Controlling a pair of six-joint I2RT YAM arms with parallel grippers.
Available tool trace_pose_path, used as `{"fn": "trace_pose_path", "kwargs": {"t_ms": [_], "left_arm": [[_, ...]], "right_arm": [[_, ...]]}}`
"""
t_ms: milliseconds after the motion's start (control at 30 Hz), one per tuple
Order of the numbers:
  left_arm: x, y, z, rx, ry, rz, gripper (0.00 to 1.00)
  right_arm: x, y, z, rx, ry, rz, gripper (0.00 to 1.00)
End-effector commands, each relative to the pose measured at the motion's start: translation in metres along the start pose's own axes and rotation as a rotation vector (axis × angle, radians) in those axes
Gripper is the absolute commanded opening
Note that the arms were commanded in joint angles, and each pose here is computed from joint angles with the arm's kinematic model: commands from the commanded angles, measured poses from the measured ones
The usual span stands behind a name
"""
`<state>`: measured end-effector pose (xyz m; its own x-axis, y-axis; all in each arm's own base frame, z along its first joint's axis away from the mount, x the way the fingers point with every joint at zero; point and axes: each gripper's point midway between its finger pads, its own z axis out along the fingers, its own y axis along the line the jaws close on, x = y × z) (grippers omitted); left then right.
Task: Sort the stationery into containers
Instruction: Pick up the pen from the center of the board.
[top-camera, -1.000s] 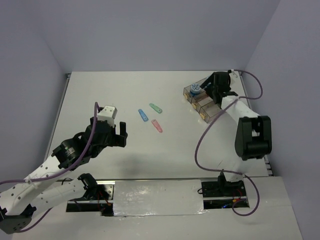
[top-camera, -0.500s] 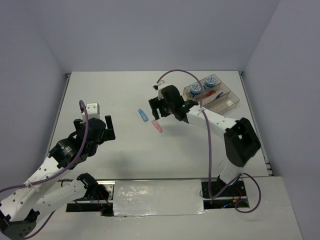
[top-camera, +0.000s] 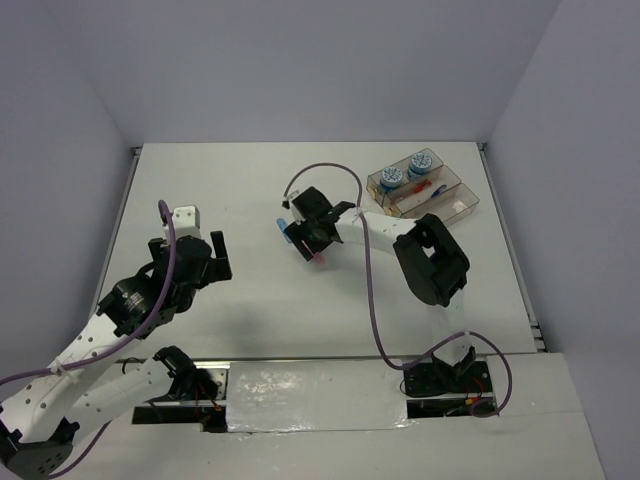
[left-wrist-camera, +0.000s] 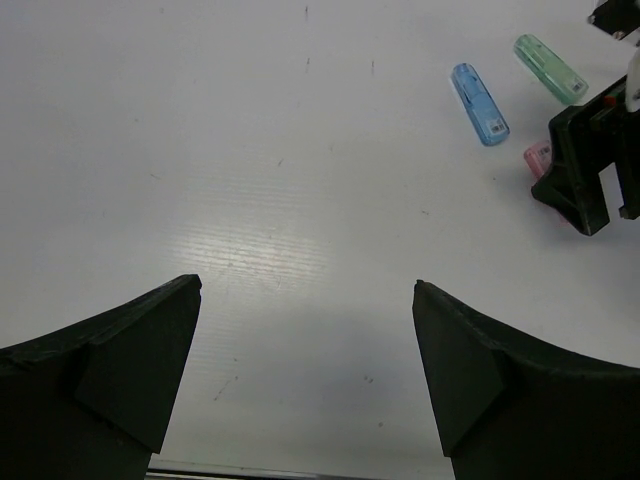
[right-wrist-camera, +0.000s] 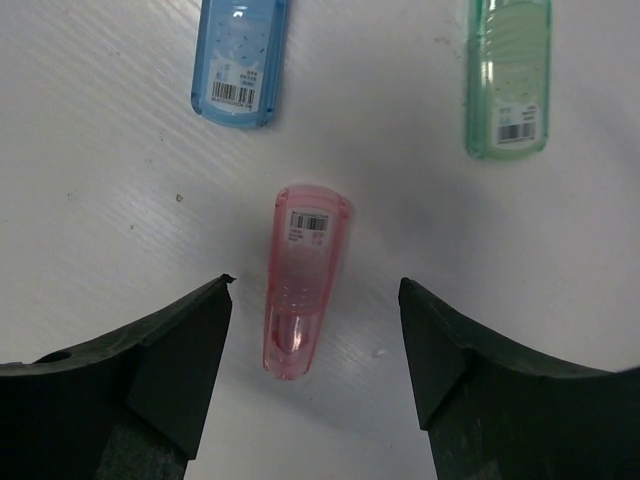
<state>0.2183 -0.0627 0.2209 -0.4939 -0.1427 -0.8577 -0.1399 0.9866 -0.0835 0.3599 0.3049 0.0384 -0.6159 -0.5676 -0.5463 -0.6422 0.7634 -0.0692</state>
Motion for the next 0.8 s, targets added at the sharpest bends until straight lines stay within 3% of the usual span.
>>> {"fn": "trace_pose_path", "kwargs": {"t_ms": [0, 233, 267, 333, 367, 500, 600, 700, 767], "left_arm": [[-0.014, -0.006, -0.003, 0.030, -0.033, -0.010, 0.99], [-0.014, -0.006, -0.004, 0.037, -0.035, -0.007, 0.99], [-0.013, -0.006, -0.003, 0.036, -0.033, -0.007, 0.99], [-0.014, -0.006, -0.004, 0.037, -0.034, -0.008, 0.99], [-0.014, -0.006, -0.004, 0.037, -0.035, -0.009, 0.99], [-0.015, -0.007, -0.004, 0.043, -0.038, -0.010, 0.99], [-0.015, -0.007, -0.004, 0.043, -0.038, -0.010, 0.99], [-0.015, -0.006, -0.005, 0.046, -0.041, -0.012, 0.99], [-0.015, -0.007, -0.006, 0.053, -0.044, -0.012, 0.99]], "right_arm": [[-0.003, 0.009, 0.006, -0.007, 0.011, -0.032, 0.74], [0.013, 0.014, 0.013, -0.029, 0.043, -0.025, 0.52], [0.013, 0.013, 0.011, -0.027, 0.042, -0.016, 0.36], [0.010, 0.016, 0.002, -0.043, 0.012, 0.000, 0.21], [0.015, 0.017, -0.001, -0.047, 0.007, 0.013, 0.00], [-0.010, 0.018, -0.042, -0.101, -0.157, 0.101, 0.00], [-0.029, -0.017, -0.078, -0.098, -0.291, 0.262, 0.00], [-0.028, -0.090, -0.113, 0.055, -0.434, 0.541, 0.00], [-0.005, -0.159, -0.139, 0.301, -0.509, 0.780, 0.00]]}}
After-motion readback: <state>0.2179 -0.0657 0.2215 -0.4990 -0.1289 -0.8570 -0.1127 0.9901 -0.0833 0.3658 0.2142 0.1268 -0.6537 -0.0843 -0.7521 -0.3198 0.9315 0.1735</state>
